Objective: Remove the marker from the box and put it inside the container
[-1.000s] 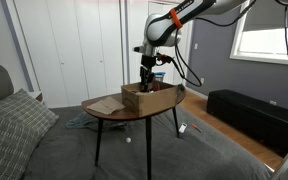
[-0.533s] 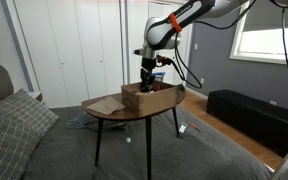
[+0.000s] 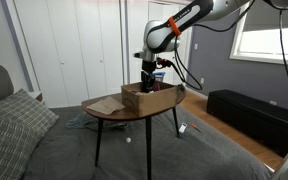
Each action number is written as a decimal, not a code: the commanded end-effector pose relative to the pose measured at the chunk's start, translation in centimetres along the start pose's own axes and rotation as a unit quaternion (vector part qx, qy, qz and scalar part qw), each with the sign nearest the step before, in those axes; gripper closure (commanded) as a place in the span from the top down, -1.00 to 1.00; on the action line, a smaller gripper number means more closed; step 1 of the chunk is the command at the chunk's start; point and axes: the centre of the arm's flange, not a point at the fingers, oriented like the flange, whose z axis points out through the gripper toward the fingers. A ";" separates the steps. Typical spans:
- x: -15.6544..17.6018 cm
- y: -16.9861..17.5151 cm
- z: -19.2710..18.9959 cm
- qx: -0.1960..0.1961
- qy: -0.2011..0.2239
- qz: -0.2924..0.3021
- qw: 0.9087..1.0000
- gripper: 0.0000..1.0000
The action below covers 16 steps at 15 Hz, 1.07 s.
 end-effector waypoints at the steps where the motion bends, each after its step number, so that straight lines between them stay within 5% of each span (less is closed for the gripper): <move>1: 0.0 0.2 0.4 -0.011 -0.006 -0.010 1.000 -0.56; 4: 0.1 0.2 0.0 -0.015 -0.005 -0.010 1.000 -0.98; 16: -0.7 0.8 -6.1 -0.059 0.004 -0.001 0.998 -0.90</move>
